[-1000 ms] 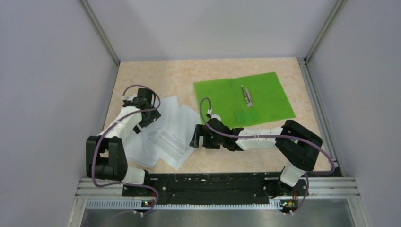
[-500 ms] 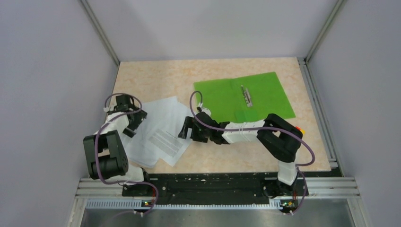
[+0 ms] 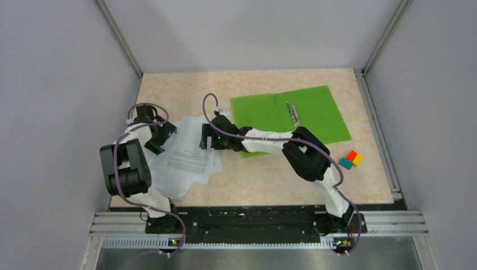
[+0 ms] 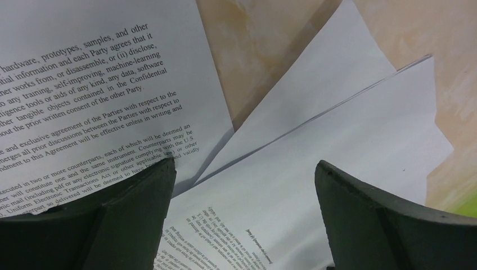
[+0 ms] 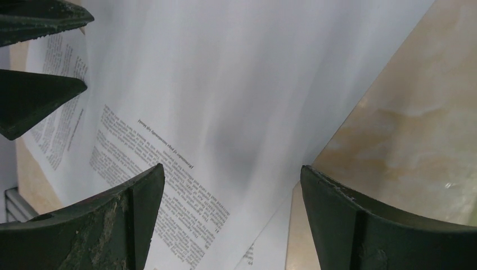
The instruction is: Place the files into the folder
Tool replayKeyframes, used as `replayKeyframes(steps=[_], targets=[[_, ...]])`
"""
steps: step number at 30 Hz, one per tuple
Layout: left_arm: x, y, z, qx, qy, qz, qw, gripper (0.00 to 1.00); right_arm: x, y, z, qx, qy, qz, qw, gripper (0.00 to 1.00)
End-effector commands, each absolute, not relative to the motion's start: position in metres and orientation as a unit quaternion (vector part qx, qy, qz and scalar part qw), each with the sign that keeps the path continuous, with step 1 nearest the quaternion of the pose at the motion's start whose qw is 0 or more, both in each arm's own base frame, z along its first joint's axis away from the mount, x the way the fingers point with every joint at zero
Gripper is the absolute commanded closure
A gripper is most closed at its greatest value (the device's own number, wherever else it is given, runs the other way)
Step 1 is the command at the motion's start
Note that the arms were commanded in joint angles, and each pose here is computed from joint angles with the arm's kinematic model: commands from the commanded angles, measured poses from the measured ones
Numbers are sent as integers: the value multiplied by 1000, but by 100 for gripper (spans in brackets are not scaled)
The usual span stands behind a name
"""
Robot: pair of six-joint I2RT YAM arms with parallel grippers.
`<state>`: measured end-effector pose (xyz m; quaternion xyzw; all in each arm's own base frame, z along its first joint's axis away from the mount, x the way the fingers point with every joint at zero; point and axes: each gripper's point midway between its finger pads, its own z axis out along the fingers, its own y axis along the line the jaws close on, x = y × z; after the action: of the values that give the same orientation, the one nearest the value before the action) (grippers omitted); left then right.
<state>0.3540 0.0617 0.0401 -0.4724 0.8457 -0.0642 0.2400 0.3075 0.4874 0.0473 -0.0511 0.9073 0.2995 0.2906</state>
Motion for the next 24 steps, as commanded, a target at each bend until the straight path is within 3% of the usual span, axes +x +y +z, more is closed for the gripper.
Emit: replayKeyframes(steps=[1,4,11,24], targets=[[361,61,50,-464,847,-77,247,2,324,460,23,-115,928,225,273,10],[344,71,62,-485,835,-36,258,2,334,454,33,-123,928,210,283,9],[251,115,79,-601,745,118,265,2,340,449,20,-126,934,219,253,8],[199,140,59,-684,657,63,310,2,371,454,4,-131,935,233,231,7]])
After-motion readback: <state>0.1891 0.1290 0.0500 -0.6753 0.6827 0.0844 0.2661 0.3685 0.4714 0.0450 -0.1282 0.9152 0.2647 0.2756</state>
